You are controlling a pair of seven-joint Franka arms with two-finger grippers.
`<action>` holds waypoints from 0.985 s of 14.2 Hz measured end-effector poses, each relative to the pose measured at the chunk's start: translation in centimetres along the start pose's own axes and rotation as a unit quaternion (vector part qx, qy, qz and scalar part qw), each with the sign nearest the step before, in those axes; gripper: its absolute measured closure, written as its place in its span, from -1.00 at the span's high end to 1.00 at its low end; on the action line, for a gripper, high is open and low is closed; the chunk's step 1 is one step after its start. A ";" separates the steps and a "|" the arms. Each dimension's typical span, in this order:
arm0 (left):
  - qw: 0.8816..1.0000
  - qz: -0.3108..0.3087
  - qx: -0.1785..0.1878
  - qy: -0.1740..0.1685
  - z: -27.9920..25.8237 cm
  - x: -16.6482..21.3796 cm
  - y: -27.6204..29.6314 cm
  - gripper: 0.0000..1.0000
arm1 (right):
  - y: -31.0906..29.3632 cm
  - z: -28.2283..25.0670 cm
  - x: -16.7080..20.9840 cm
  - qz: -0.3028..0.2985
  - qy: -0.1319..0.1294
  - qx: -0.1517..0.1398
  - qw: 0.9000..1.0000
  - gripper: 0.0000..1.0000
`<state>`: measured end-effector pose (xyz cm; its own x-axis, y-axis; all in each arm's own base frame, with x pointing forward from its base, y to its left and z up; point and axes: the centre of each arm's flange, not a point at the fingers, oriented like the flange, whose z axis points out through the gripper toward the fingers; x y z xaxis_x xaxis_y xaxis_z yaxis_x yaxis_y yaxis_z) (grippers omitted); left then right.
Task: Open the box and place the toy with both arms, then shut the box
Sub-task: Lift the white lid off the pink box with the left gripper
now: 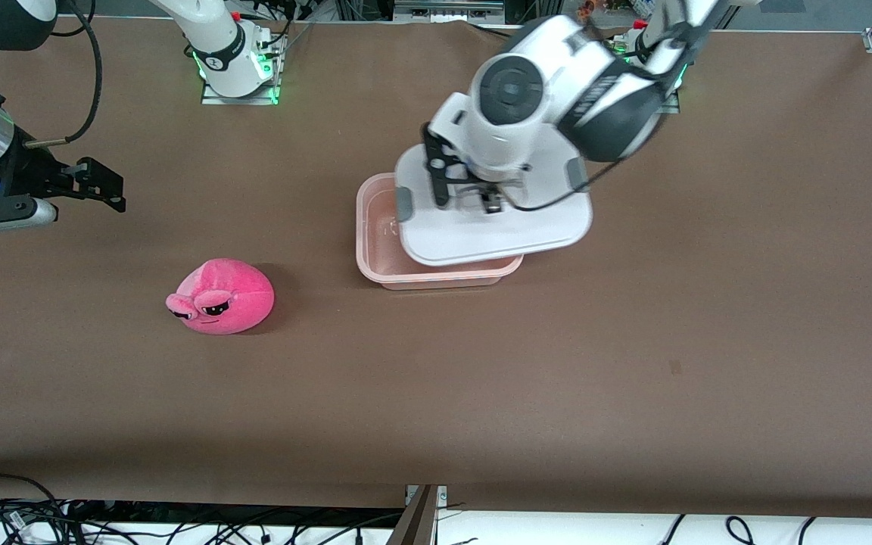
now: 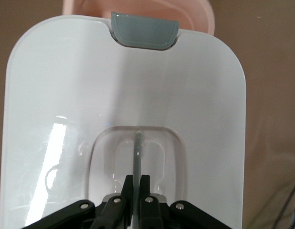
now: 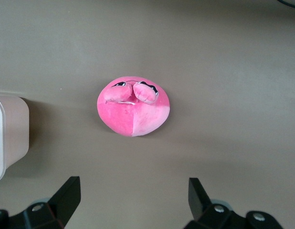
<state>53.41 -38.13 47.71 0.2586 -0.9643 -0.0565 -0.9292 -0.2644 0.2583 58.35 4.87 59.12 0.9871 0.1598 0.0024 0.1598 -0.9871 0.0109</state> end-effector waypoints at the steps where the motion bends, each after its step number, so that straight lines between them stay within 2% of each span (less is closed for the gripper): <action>1: 1.000 -0.014 -0.010 -0.002 -1.7 -3.8 -2.5 -0.85 | 0.0 0.0 0.0 0.000 0.000 0.000 1.000 1.00; 4: 0.999 -0.029 -0.035 -0.001 -4.4 -14.8 -9.1 -0.85 | 0.0 0.0 0.0 0.000 0.000 0.000 1.000 1.00; 7: 0.998 -0.040 -0.039 0.033 -6.4 -27.3 -15.3 -0.85 | 0.0 0.0 0.0 0.000 0.001 0.000 1.000 1.00; 9: 0.996 -0.060 -0.037 0.051 -7.2 -33.5 -17.3 -0.85 | 0.1 -0.1 0.0 0.001 0.002 -0.001 1.000 1.00; 11: 0.996 -0.065 -0.040 0.055 -7.0 -35.5 -17.9 -0.85 | 0.2 -0.1 0.0 0.000 0.002 -0.007 1.000 1.00; 14: 0.996 -0.053 -0.048 0.056 -6.2 -35.5 -18.5 -0.85 | 0.2 0.2 0.2 0.000 0.000 -0.007 1.000 1.00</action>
<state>63.02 1.04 50.89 0.3861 -0.9223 0.0185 -0.8675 -0.3562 0.3471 58.54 4.69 58.97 0.9872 0.1596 0.0030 0.1595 -0.9869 0.0252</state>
